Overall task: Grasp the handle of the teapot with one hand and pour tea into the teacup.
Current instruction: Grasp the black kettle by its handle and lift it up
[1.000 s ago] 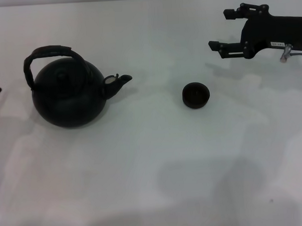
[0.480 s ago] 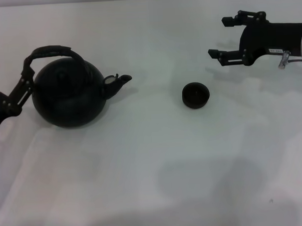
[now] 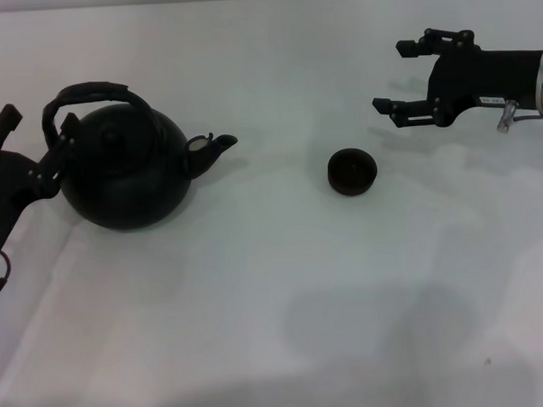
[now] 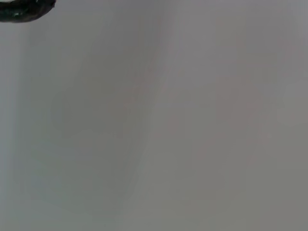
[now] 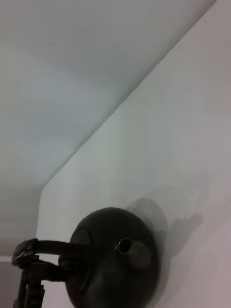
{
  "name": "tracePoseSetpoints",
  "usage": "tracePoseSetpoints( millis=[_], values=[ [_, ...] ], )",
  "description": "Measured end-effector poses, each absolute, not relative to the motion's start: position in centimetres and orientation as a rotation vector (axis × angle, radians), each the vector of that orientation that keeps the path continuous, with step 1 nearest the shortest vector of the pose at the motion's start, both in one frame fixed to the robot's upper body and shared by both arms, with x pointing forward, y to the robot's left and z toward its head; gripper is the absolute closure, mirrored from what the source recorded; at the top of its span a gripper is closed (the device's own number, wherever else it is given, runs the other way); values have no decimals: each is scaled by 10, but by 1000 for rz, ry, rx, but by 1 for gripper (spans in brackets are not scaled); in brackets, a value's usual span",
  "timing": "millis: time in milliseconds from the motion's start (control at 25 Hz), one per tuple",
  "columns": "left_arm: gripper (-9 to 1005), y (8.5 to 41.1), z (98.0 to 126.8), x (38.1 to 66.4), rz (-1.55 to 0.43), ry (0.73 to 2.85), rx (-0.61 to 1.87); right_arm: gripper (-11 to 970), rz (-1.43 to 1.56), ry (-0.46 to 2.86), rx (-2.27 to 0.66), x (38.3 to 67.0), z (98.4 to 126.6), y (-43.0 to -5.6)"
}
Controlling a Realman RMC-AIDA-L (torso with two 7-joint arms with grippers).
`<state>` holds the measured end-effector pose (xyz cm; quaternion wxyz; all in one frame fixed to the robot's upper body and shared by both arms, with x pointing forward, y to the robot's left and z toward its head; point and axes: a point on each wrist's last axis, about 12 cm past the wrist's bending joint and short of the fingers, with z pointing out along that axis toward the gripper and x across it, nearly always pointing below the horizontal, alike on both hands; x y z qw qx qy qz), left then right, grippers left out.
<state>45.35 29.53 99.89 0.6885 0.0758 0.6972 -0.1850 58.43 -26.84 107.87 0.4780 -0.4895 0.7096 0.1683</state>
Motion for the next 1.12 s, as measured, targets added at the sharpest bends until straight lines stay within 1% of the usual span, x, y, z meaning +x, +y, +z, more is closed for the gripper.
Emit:
tracePoseSetpoints(
  millis=[360, 600, 800, 1120],
  values=[
    [160, 294, 992, 455, -401, 1617, 153, 95, 397, 1745, -1197, 584, 1074, -269],
    [362, 295, 990, 455, -385, 1624, 81, 96, 374, 1759, -1230, 584, 1068, -263],
    [561, 295, 991, 457, -383, 1620, 90, 96, 369, 1761, -1243, 584, 1066, -260],
    [737, 293, 993, 464, -384, 1619, 113, 97, 375, 1764, -1240, 582, 1064, -259]
  ],
)
